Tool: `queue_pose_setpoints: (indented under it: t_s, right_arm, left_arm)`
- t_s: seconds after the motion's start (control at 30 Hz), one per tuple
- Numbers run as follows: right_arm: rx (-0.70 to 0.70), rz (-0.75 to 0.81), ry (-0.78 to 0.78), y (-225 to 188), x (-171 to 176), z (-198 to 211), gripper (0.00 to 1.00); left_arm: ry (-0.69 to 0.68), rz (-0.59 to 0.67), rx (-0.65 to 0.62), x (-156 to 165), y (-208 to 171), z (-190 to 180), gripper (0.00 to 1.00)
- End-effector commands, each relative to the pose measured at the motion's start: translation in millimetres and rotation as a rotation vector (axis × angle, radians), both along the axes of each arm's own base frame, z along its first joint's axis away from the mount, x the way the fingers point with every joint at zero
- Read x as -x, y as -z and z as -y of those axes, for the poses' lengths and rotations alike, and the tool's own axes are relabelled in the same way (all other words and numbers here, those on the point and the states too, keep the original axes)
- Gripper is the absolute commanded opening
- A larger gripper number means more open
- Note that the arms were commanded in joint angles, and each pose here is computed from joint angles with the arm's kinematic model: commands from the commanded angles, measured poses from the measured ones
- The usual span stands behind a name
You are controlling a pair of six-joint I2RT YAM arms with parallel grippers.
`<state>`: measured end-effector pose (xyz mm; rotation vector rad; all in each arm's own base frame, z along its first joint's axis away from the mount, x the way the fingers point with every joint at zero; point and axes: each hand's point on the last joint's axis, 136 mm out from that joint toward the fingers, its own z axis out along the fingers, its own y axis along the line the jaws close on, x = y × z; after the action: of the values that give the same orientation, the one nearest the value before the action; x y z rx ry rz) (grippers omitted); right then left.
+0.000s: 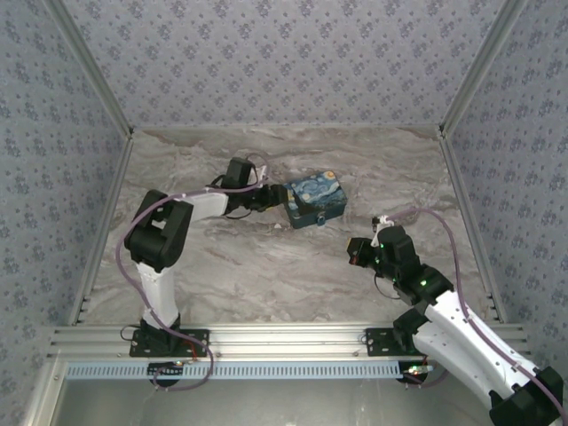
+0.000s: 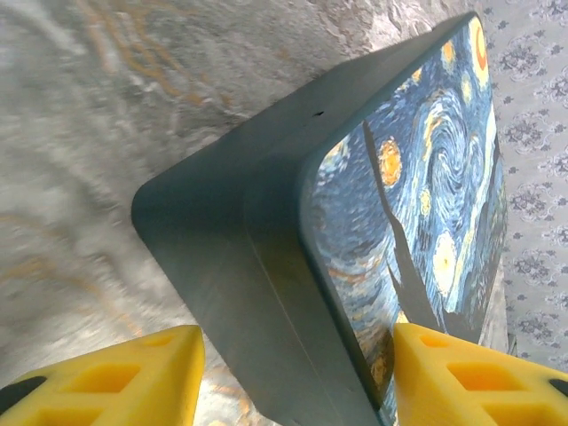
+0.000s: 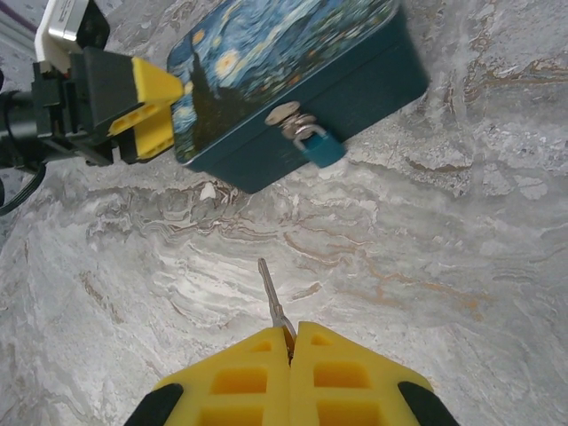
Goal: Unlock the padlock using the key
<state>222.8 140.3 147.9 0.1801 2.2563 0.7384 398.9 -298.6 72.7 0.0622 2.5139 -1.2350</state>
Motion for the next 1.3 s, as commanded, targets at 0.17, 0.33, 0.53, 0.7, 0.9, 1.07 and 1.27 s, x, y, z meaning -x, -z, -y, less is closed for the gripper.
queue_pose_setpoints:
  t_s: [0.17, 0.33, 0.53, 0.7, 0.9, 1.07, 1.27]
  right_arm:
    - [0.027, -0.029, 0.011, 8.9, -0.3, 4.1, 0.00]
    - [0.025, -0.028, 0.006, 9.4, -2.1, 2.1, 0.00]
    - [0.046, -0.034, 0.016, 11.1, -1.0, 6.2, 0.00]
    - [0.084, -0.051, 0.047, 13.9, 3.8, 17.0, 0.00]
    - [0.089, -0.052, 0.078, 13.6, 9.3, 26.4, 0.00]
    - [0.088, -0.059, 0.099, 13.3, 11.7, 31.1, 0.00]
    - [0.088, -0.065, 0.105, 14.2, 13.6, 32.9, 0.00]
  left_arm:
    - [-0.134, -0.137, -0.158, 12.5, 50.1, -81.3, 0.54]
    - [-0.161, -0.047, -0.180, -5.9, 17.7, -90.7, 0.64]
    - [-0.127, 0.111, -0.204, -13.3, -42.6, -77.0, 0.74]
    - [0.008, 0.259, -0.310, 14.9, -82.8, -38.7, 0.79]
    - [0.188, 0.295, -0.254, 57.6, -97.5, 26.8, 0.80]
    - [0.275, 0.309, -0.227, 68.5, -97.5, 63.3, 0.80]
    - [0.330, 0.289, -0.213, 65.4, -83.6, 92.6, 0.79]
